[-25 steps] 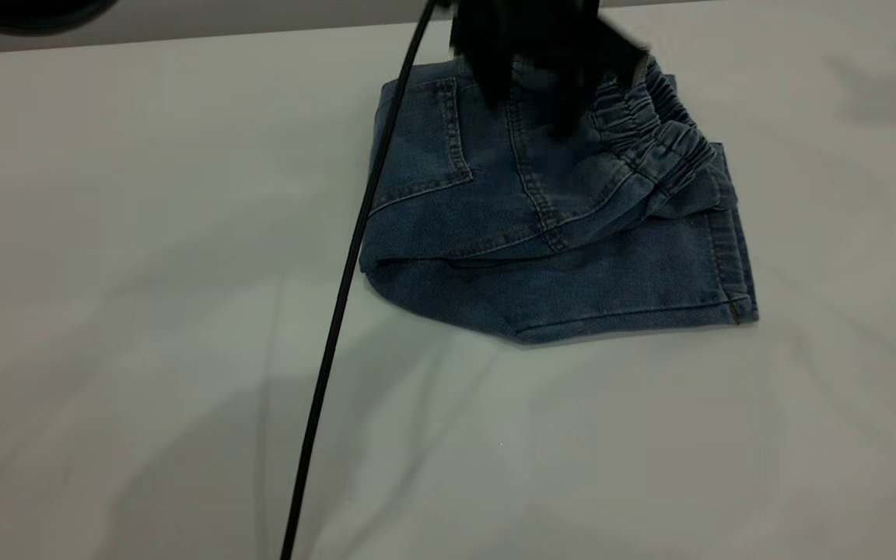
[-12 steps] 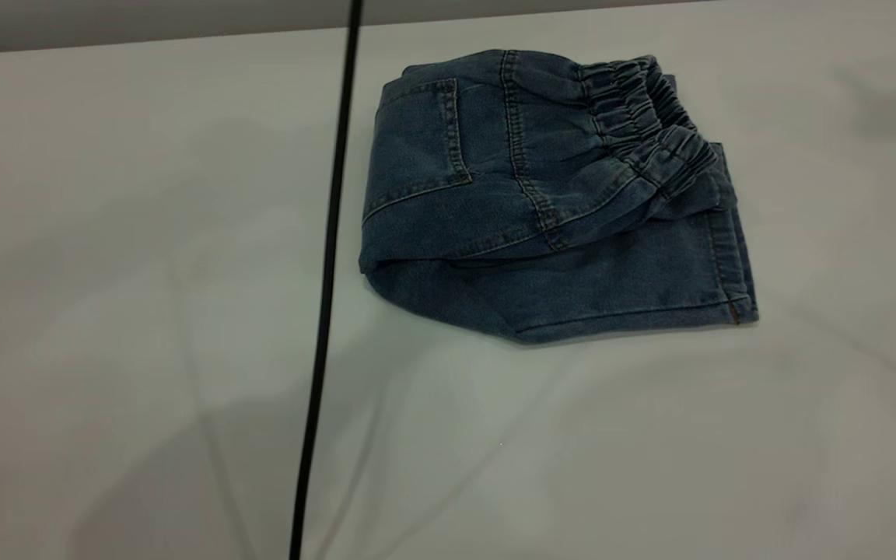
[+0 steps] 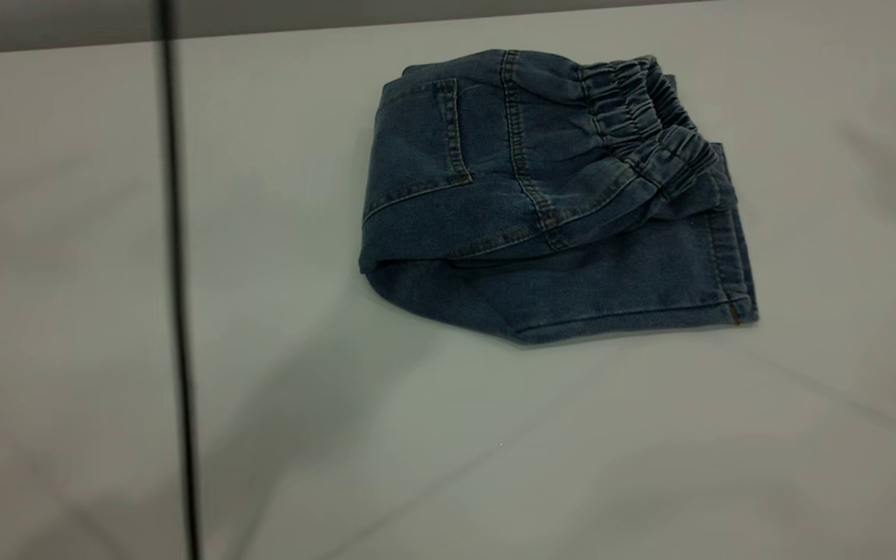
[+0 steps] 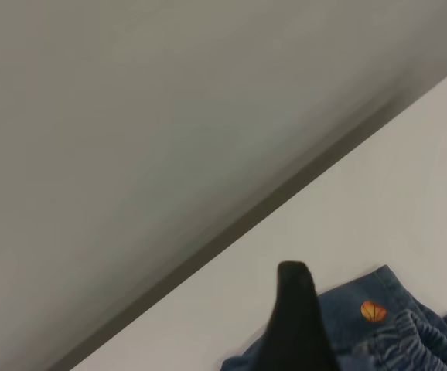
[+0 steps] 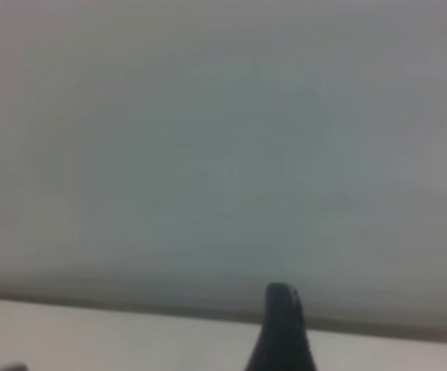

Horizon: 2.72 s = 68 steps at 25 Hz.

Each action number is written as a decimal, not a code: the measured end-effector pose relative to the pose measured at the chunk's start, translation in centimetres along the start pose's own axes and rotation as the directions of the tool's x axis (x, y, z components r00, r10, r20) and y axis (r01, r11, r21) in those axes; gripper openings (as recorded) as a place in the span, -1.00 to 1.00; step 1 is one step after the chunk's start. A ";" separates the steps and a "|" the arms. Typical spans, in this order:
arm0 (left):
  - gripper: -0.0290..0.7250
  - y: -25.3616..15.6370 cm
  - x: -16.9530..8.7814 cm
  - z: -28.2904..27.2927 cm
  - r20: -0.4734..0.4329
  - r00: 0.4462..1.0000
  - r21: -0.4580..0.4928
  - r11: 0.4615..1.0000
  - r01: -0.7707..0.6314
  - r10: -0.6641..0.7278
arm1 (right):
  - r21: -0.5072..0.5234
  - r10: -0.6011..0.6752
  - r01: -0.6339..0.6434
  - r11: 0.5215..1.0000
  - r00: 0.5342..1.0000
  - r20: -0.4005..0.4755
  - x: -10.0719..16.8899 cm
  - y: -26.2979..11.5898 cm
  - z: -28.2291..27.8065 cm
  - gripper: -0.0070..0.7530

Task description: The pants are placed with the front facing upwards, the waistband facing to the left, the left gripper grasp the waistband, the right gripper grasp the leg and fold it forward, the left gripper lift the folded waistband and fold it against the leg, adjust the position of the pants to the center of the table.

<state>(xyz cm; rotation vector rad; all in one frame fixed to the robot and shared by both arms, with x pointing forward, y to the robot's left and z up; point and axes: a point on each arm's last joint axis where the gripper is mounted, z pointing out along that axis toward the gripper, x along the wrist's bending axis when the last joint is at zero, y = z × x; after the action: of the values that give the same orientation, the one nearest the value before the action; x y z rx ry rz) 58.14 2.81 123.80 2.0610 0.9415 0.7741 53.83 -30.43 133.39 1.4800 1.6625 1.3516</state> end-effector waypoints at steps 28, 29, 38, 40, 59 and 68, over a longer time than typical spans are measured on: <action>0.40 -19.1 3.7 -27.9 0.060 0.991 -0.017 0.993 0.118 -0.117 | -0.015 -0.148 0.147 0.989 0.979 -0.143 9.9 -22.2 -18.5 0.27; 0.40 -20.5 3.6 -28.4 0.059 0.991 -0.021 0.993 0.118 -0.117 | -0.031 -0.164 0.161 0.986 0.977 -0.140 10.2 -23.1 -19.1 0.27; 0.40 -31.0 2.8 -29.7 0.050 0.992 -0.033 0.993 0.118 -0.116 | 0.049 -0.165 0.166 0.985 0.986 -0.018 8.4 -31.8 -18.6 0.27; 0.40 -32.7 2.6 -29.7 0.050 0.992 -0.040 0.992 0.120 -0.118 | 0.078 -0.184 0.185 0.980 0.983 -0.017 7.8 -33.4 -18.2 0.27; 0.40 -39.7 0.8 -24.8 0.044 0.987 0.104 0.983 0.151 -0.157 | 0.093 -0.187 0.170 0.981 0.958 0.219 3.5 -38.0 -16.2 0.27; 0.40 -38.8 0.7 -24.7 0.058 0.978 0.018 0.980 0.198 -0.198 | 0.095 -0.187 0.169 0.981 0.958 0.219 3.5 -38.0 -16.2 0.27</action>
<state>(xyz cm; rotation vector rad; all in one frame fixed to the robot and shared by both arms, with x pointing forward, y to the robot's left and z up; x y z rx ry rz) 25.74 30.51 106.35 1.9532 1.1006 0.6001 23.22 -28.59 105.51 1.4287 1.6688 0.9943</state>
